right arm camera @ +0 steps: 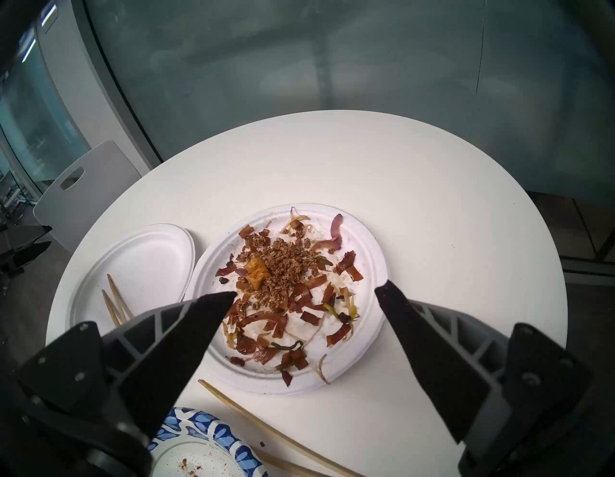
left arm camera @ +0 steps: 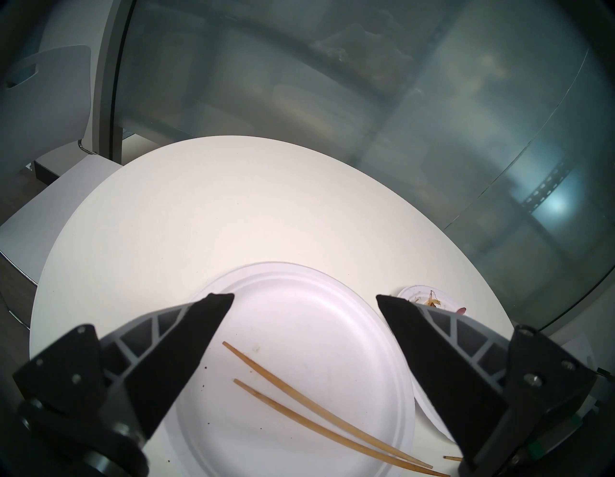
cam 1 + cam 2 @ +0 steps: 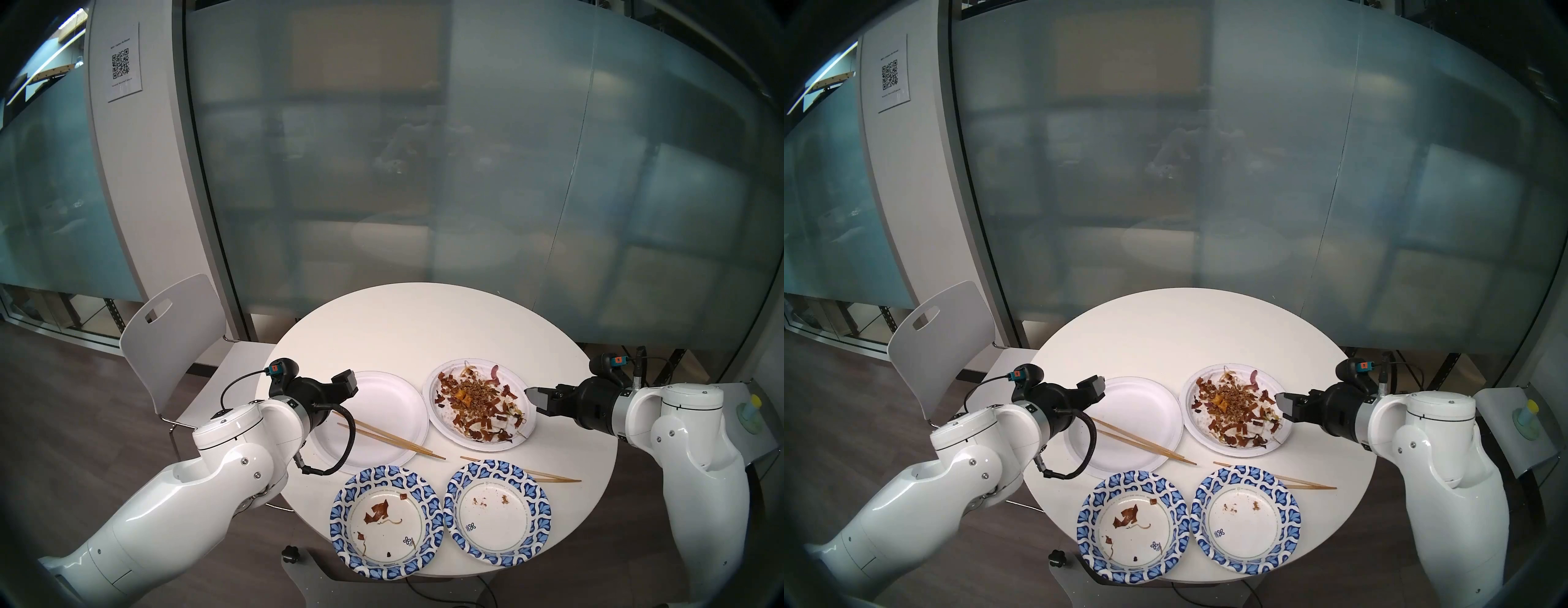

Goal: Stack the plates into one stack

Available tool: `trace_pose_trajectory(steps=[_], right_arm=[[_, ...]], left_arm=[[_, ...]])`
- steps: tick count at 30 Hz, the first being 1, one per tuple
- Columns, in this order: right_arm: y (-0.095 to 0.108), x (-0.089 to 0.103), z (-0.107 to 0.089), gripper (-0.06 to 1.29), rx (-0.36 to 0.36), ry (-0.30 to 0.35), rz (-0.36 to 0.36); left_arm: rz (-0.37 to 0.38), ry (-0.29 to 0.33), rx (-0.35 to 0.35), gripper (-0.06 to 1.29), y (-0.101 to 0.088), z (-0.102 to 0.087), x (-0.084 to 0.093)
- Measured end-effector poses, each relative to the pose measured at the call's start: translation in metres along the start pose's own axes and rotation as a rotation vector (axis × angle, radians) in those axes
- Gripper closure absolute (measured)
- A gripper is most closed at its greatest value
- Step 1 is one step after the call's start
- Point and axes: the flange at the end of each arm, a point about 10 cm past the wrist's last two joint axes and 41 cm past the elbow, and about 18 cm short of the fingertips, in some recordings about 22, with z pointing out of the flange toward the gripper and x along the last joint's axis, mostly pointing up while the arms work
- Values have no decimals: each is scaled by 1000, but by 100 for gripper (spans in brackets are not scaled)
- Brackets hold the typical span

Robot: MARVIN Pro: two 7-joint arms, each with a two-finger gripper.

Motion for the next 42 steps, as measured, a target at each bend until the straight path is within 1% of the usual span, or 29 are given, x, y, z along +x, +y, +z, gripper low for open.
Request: trace_pose_trajectory(steps=[6, 10, 15, 21, 25, 26, 29, 32, 42], right_arm=[[-4, -4, -1, 1, 9, -10, 3], [-10, -9, -5, 1, 22, -19, 2], [-19, -13, -13, 1, 36, -25, -4], [-28, -18, -28, 1, 51, -32, -16], [-32, -24, -37, 1, 60, -47, -23], [-34, -28, -41, 1, 67, -60, -25], [-38, -34, -46, 1, 79, -80, -26], [-40, -41, -50, 1, 87, -99, -24], [-42, -71, -59, 1, 101, -188, 13]], left_arm=[[0, 0, 0, 1, 0, 0, 0], [2, 0, 0, 1, 0, 0, 0], [39, 4, -25, 1, 0, -1, -1], [96, 24, -61, 1, -1, -4, 4], [131, 34, -73, 1, -4, -5, 9], [146, 38, -76, 1, -7, -5, 12], [163, 39, -80, 1, -11, -6, 16], [175, 27, -83, 1, -15, -7, 16], [184, -57, -93, 1, -30, -13, 8]])
